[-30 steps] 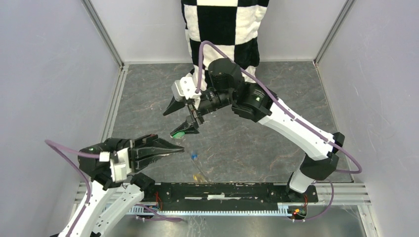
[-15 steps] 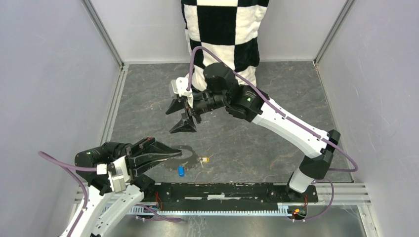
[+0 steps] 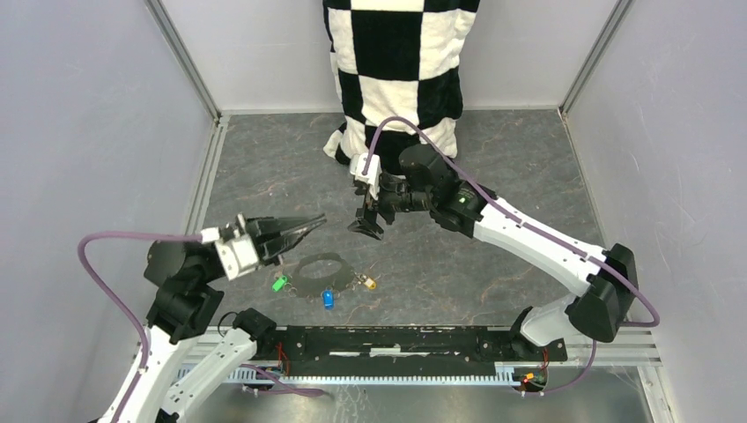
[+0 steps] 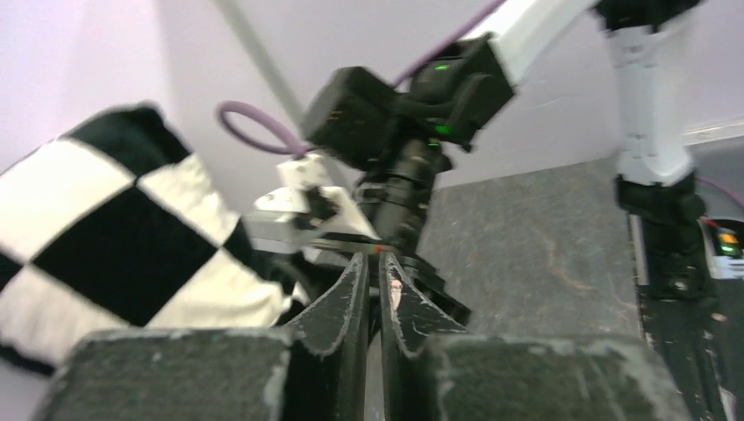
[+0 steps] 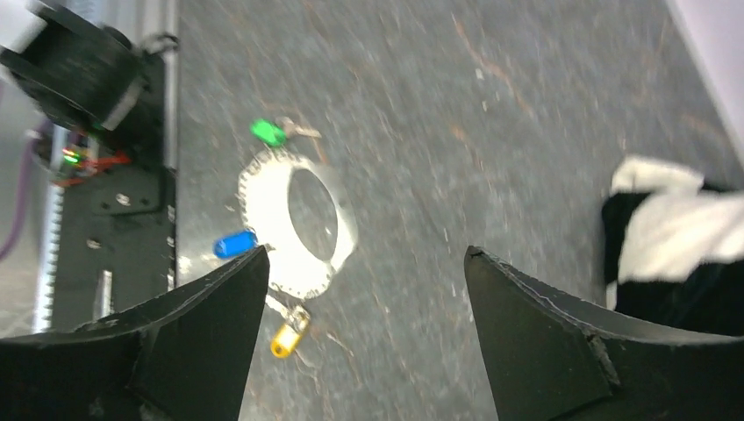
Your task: Put the keys on the keyring
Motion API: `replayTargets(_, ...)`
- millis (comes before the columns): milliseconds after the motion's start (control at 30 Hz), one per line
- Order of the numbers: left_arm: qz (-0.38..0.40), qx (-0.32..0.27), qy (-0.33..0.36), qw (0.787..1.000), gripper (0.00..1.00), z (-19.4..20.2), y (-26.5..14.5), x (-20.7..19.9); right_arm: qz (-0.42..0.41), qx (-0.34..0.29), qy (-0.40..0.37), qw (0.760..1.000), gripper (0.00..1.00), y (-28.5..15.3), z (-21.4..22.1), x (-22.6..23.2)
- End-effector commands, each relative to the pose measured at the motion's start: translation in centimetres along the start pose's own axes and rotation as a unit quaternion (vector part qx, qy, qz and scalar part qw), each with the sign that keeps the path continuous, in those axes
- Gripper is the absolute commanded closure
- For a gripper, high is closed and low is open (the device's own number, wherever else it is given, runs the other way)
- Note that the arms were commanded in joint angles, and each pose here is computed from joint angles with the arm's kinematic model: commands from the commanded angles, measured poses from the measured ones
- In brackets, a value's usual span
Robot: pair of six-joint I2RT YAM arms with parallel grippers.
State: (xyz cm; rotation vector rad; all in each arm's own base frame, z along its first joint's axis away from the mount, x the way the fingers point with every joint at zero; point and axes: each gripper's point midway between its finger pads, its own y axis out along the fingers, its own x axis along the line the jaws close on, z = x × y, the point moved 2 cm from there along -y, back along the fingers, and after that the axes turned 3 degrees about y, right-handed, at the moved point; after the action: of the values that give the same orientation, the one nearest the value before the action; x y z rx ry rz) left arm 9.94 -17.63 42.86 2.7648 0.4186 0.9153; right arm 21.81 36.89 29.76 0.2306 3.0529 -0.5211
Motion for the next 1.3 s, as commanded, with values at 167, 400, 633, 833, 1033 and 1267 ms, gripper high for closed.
replayTargets(167,-0.307,0.216,-0.018,0.926,0.33,8.8,-3.5,9.8,0.0,-0.005,0.018,1.0,0.02,5.7,6.0,-0.5)
replayTargets(400,-0.463,0.205,0.009,0.862,0.21,6.2,-6.3,14.7,-0.074,0.006,-0.039,0.997,0.03,15.9,7.4,3.3)
replayTargets(633,-0.518,0.216,0.017,0.828,0.13,2.5,-9.2,15.7,-0.124,0.019,-0.115,0.985,0.06,23.3,8.9,6.0)
replayTargets(833,-0.485,0.207,0.006,0.85,0.08,1.6,-8.7,14.6,-0.148,0.009,-0.125,0.981,0.04,28.1,8.6,5.9)
replayTargets(1033,-0.485,0.182,0.001,0.856,0.07,0.3,-8.5,14.7,-0.18,0.039,-0.138,0.973,0.04,29.1,11.8,6.5)
replayTargets(1267,-0.477,0.163,-0.016,0.863,0.09,-0.3,-8.1,14.4,-0.207,0.076,-0.146,0.964,0.06,28.7,13.9,7.0)
